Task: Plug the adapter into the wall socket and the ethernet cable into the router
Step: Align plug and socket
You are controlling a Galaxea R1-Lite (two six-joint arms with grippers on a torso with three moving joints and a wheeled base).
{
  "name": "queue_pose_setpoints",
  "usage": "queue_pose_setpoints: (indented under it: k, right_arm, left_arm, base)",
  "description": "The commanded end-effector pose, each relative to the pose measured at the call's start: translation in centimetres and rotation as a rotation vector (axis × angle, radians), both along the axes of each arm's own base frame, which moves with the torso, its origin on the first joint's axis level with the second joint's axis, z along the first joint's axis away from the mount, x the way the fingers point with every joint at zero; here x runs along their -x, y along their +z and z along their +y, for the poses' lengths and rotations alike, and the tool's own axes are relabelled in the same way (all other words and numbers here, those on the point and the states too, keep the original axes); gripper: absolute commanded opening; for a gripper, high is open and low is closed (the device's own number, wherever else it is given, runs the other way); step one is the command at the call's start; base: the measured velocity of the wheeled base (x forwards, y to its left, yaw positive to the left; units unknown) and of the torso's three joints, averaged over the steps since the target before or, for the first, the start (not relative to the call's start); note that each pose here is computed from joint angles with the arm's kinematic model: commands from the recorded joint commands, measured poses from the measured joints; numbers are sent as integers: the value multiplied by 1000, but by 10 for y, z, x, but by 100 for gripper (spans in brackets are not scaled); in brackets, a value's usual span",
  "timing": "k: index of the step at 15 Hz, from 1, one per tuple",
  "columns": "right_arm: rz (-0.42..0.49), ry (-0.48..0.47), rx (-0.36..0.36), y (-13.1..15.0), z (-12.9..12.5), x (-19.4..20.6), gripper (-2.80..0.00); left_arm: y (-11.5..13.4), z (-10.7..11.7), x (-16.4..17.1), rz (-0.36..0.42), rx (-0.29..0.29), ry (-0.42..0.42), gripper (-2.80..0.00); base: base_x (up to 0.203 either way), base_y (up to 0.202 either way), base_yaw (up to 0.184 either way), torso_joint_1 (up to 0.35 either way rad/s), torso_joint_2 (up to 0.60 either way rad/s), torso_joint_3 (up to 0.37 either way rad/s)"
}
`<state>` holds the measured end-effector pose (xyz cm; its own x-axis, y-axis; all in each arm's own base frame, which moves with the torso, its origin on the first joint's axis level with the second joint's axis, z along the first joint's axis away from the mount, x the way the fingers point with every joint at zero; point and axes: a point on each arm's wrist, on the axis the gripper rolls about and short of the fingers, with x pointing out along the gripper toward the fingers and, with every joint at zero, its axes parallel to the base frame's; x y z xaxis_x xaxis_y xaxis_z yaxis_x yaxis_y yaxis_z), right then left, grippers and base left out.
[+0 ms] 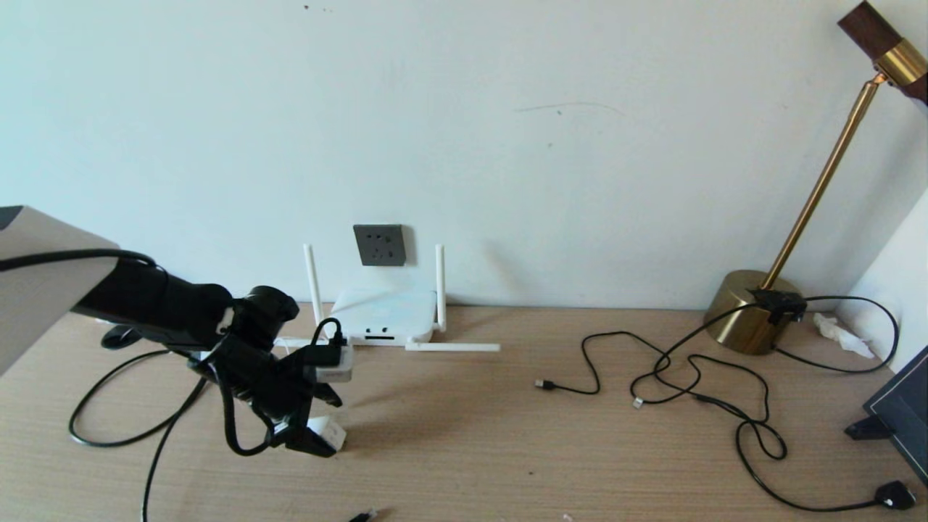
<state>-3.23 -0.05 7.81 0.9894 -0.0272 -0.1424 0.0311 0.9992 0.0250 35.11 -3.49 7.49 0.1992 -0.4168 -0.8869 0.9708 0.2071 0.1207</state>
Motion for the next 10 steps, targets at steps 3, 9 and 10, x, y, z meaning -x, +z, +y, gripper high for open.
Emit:
queue_pose_setpoints:
  k: [3,9,10]
  right_arm:
    - [1,0,0,0,0,0,-280]
    - [1,0,0,0,0,0,-280]
    - [1,0,0,0,0,0,-280]
  left_arm:
    - [0,-1,-3,-56,-13,-59,0]
    - [10,1,9,-93,-23,-106,0]
    - [10,1,9,-95,-24,-108,0]
  base:
    - [0,0,0,0,0,0]
    - [0,0,0,0,0,0]
    - [0,0,0,0,0,0]
